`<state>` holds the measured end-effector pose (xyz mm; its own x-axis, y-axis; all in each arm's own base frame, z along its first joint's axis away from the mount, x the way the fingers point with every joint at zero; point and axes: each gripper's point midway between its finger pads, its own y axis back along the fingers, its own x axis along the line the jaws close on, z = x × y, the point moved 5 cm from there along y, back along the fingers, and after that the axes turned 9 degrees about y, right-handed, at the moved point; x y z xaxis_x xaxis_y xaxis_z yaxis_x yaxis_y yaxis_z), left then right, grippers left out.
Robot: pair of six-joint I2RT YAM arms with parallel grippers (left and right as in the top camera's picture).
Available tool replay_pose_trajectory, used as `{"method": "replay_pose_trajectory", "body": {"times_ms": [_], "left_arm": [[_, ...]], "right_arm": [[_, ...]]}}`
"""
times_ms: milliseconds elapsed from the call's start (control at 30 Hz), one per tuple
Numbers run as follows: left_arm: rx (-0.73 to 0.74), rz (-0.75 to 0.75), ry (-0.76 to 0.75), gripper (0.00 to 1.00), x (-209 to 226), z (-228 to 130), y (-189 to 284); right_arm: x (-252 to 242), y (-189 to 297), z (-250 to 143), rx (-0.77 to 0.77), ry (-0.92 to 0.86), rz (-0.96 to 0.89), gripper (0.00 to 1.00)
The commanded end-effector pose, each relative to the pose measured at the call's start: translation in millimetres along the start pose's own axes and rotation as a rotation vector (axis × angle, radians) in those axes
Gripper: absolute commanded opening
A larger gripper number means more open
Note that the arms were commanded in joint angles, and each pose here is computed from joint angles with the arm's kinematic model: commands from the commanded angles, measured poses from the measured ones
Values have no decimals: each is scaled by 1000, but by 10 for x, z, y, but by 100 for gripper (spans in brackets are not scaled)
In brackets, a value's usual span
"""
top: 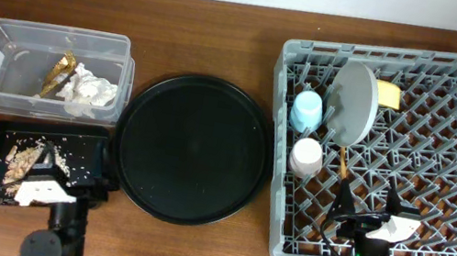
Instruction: Sort waste into correct bins and load items into the dishwasher rack
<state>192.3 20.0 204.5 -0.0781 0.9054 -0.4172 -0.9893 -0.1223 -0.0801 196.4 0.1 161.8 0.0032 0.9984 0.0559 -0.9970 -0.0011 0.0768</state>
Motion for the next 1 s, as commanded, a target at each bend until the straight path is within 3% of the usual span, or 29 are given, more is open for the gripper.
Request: {"method": "replay_pose_trajectory", "body": {"times_ms": [0, 100, 333, 967], "left_arm": [[63, 0, -4, 99, 68, -239, -12], [155, 38, -64, 99, 142, -419, 10], [178, -37, -268, 99, 37, -469, 19], [179, -40, -267, 99, 32, -470, 19]], "right_arm": [[-14, 0, -19, 0, -5, -6, 98], [-14, 0, -19, 0, -5, -6, 98], [-14, 0, -19, 0, -5, -6, 98], [-14, 0, -19, 0, -5, -6, 98]]}}
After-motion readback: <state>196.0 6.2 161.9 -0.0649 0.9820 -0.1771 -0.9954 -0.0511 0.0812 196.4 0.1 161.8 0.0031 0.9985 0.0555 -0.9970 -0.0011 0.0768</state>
